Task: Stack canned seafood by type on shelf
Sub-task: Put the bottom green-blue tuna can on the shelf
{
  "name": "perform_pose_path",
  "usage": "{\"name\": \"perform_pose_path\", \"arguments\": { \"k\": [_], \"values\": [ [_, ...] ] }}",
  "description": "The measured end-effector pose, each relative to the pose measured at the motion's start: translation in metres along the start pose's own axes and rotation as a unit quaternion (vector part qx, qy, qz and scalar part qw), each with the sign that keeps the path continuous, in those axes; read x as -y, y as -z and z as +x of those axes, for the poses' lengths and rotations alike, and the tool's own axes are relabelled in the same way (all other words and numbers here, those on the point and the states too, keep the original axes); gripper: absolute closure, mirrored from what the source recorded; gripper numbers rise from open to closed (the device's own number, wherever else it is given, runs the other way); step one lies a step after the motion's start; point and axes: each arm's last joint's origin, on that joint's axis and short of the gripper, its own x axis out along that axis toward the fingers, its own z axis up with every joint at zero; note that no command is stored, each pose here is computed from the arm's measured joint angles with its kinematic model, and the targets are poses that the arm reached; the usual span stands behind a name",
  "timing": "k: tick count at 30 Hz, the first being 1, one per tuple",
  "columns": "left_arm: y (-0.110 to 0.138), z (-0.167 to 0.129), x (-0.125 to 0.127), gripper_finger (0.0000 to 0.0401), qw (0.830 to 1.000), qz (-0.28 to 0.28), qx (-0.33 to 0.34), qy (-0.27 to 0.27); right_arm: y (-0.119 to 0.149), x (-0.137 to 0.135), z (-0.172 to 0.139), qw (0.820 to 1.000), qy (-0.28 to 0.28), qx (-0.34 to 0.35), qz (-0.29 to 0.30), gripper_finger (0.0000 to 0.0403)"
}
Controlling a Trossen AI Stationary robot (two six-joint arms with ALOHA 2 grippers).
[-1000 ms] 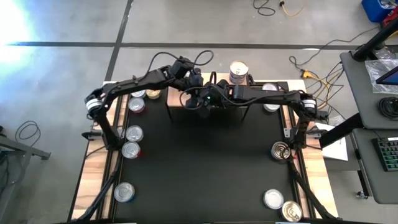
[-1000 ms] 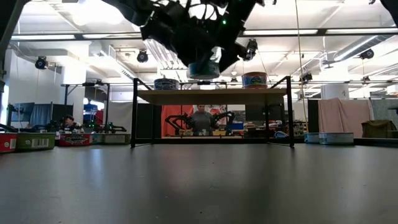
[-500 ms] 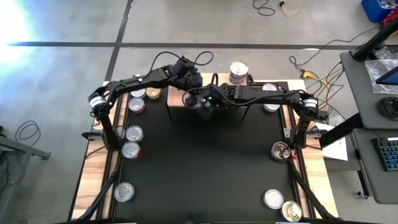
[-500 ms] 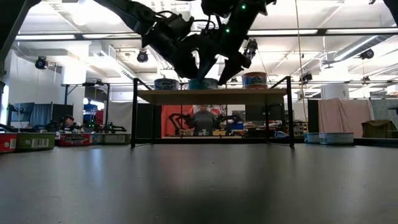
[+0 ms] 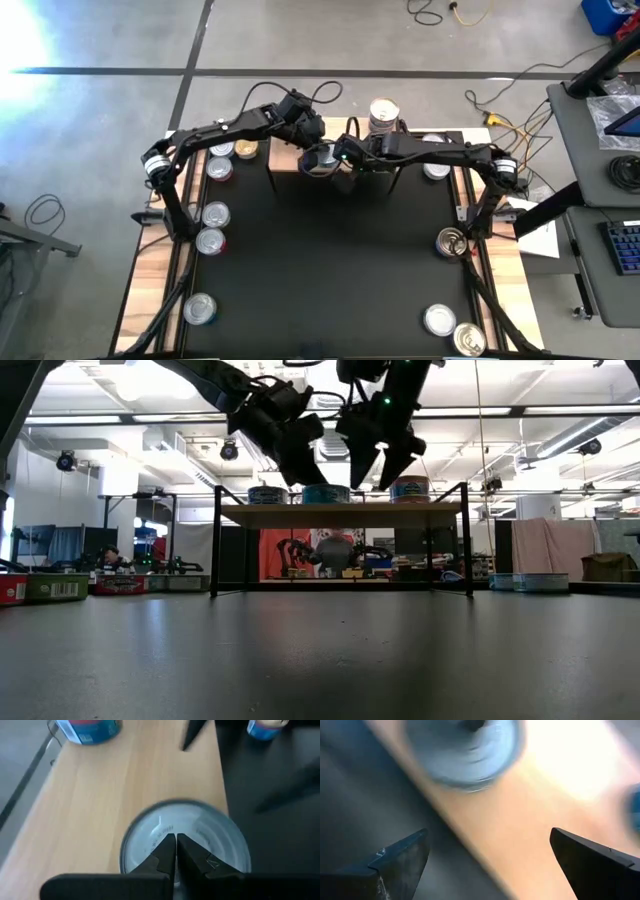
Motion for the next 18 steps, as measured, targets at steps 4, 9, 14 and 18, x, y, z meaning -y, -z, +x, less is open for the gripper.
{"name": "perform_pose_path", "arguments": {
  "k": [4,9,14,18],
  "values": [
    [-0.025,-0.033,0.005,0.0400,0.998,0.008,0.054,-0.012,-0.005,0.004,0.000,0.996,0.075,0.042,0.001,0.0003],
    [-0.044,-0.096,0.026,0.0400,0.994,0.011,0.105,0.015,-0.003,-0.001,0.010,0.997,0.055,0.026,0.047,0.0003],
    [-0.053,-0.179,0.055,0.0400,0.981,0.053,0.189,-0.008,-0.001,-0.009,0.018,0.993,0.018,0.008,0.117,0.0003],
    [-0.049,-0.218,0.071,0.0400,0.972,0.069,0.221,-0.048,-0.008,-0.016,0.028,0.991,-0.011,0.029,0.133,0.0003]
  ]
}}
